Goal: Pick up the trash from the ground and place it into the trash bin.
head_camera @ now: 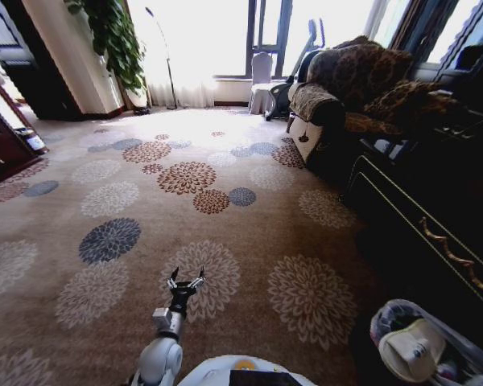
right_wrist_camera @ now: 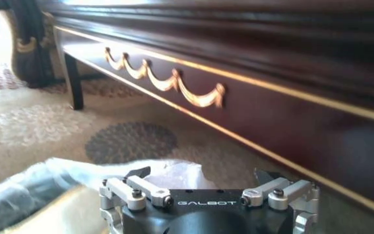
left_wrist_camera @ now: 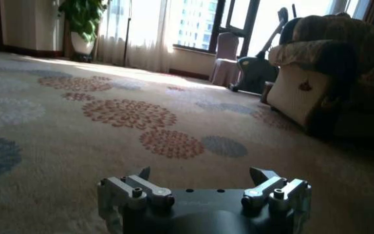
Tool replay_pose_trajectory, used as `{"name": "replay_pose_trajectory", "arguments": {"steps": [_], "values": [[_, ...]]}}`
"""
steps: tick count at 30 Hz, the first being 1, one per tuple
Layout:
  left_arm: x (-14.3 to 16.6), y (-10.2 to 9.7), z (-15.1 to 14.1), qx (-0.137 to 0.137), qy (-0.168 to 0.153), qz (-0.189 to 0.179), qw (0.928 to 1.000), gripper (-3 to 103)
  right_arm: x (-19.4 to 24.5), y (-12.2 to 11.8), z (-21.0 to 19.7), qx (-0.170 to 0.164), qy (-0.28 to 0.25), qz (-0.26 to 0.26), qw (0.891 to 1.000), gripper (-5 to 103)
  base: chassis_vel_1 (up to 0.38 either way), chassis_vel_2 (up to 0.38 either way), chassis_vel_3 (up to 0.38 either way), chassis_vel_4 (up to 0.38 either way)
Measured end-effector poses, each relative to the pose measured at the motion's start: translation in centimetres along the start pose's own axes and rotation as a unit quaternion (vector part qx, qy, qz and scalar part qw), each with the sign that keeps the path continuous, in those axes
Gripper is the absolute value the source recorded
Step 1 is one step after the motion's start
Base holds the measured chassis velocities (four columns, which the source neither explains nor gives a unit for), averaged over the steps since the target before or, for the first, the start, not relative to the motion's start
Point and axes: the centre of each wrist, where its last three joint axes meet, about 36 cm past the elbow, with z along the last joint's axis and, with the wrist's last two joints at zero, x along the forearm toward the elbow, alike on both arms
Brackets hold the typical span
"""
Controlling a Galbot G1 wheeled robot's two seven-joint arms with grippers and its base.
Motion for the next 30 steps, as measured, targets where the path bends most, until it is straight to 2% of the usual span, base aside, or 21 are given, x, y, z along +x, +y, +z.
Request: {"name": "replay_pose_trajectory", "arguments": {"steps": [2,6,16,19,24,25,26,27,29,30], "values": [[-0.2,-0.2,0.3,0.000,0.005,0.004,1.0000,100,-0.7,0.3,-1.0,0.015,-0.011,-0.009,1.000,100,0.000,0.000,0.000,0.000],[-0.3,-0.3,0.5,-0.001,0.011,0.009,0.9999,100,-1.5,0.9,-1.9,0.023,-0.018,-0.021,0.999,100,0.000,0.000,0.000,0.000],[-0.2,-0.5,0.9,0.003,0.017,0.009,0.9998,100,-2.2,3.9,-3.0,-0.002,-0.034,-0.064,0.997,100,0.000,0.000,0.000,0.000],[-0.1,-0.7,0.9,0.005,0.017,0.010,0.9998,100,-2.4,4.3,-3.6,0.000,-0.042,-0.071,0.997,100,0.000,0.000,0.000,0.000],[-0.1,-0.8,0.9,0.006,0.017,0.010,0.9998,100,-2.9,3.8,-4.8,0.016,-0.057,-0.067,0.996,100,0.000,0.000,0.000,0.000],[-0.1,-0.7,0.9,0.006,0.017,0.010,0.9998,100,-3.0,3.5,-5.1,0.026,-0.061,-0.062,0.996,100,0.000,0.000,0.000,0.000],[-0.1,-0.7,0.9,0.006,0.017,0.009,0.9998,100,-3.0,2.8,-5.6,0.050,-0.067,-0.052,0.995,100,0.000,0.000,0.000,0.000],[-0.1,-0.7,0.9,0.006,0.017,0.009,0.9998,100,-3.0,2.8,-5.6,0.050,-0.067,-0.052,0.995,100,0.000,0.000,0.000,0.000],[-0.1,-0.7,0.9,0.006,0.016,0.009,0.9998,100,-2.9,1.8,-5.7,0.074,-0.068,-0.038,0.994,100,0.000,0.000,0.000,0.000],[-0.1,-0.7,1.0,0.006,0.017,0.009,0.9998,100,-2.7,1.4,-5.4,0.070,-0.062,-0.033,0.995,100,0.000,0.000,0.000,0.000]]}}
